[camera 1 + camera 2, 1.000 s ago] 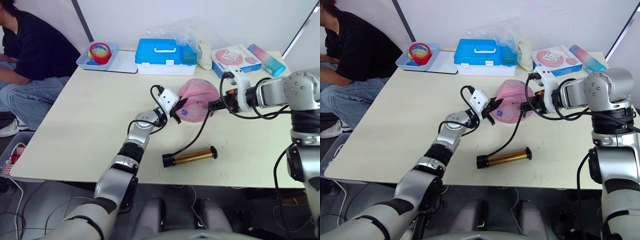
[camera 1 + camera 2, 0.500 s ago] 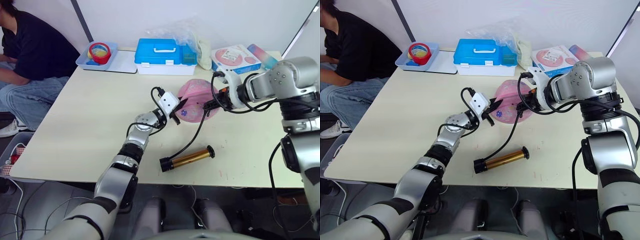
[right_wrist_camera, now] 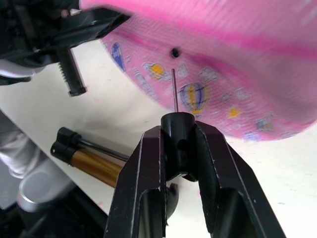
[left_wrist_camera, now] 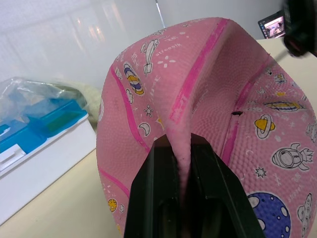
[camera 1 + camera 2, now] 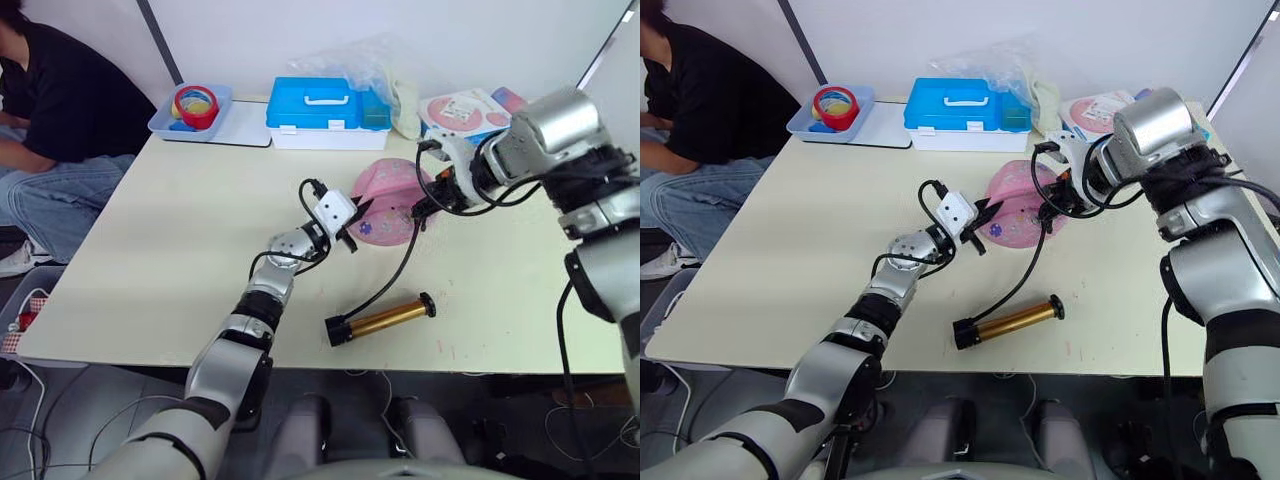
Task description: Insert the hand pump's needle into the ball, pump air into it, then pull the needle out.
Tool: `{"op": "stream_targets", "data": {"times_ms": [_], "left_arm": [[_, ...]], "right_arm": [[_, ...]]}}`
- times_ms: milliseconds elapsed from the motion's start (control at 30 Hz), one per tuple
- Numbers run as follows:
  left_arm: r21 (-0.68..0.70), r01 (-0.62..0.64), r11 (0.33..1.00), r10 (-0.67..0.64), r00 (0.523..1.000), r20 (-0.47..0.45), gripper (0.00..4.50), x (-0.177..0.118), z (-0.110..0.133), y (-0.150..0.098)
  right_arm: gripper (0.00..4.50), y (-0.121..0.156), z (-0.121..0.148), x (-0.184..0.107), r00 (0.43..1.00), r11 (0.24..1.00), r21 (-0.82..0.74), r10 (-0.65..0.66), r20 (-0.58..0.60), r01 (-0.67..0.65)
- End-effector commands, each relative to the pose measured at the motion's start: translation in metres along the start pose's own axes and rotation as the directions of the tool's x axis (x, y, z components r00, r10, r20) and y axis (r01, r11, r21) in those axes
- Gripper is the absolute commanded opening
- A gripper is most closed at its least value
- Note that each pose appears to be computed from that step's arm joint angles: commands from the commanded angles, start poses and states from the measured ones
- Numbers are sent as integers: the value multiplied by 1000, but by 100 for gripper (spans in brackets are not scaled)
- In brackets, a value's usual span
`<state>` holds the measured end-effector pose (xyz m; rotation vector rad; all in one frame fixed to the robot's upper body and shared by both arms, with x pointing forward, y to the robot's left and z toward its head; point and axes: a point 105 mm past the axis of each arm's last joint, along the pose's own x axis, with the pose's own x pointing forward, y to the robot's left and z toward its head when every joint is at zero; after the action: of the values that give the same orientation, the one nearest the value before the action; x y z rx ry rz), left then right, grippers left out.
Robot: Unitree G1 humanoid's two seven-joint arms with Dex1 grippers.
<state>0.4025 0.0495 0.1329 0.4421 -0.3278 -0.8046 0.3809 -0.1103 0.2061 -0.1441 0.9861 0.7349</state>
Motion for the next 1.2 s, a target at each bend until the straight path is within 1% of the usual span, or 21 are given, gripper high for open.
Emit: {"op": "stream_targets", "data": {"times_ms": [33, 367, 700, 1200], "left_arm": [[43, 0, 999, 0, 1000, 2, 4, -2, 0, 0], [65, -9, 998, 8, 1000, 7, 4, -3, 0, -2], [89, -2, 996, 0, 1000, 14, 4, -4, 2, -3], [86, 9, 996, -11, 1000, 16, 4, -5, 1, -6]], "right_arm": [[28, 2, 11, -8, 1000, 998, -61, 4, 9, -3], [28, 4, 10, -2, 997, 989, -141, 23, -78, -34], [28, 10, 16, 1, 996, 983, -173, 48, -74, -60], [28, 5, 19, 4, 998, 985, -168, 38, -49, -46]]}}
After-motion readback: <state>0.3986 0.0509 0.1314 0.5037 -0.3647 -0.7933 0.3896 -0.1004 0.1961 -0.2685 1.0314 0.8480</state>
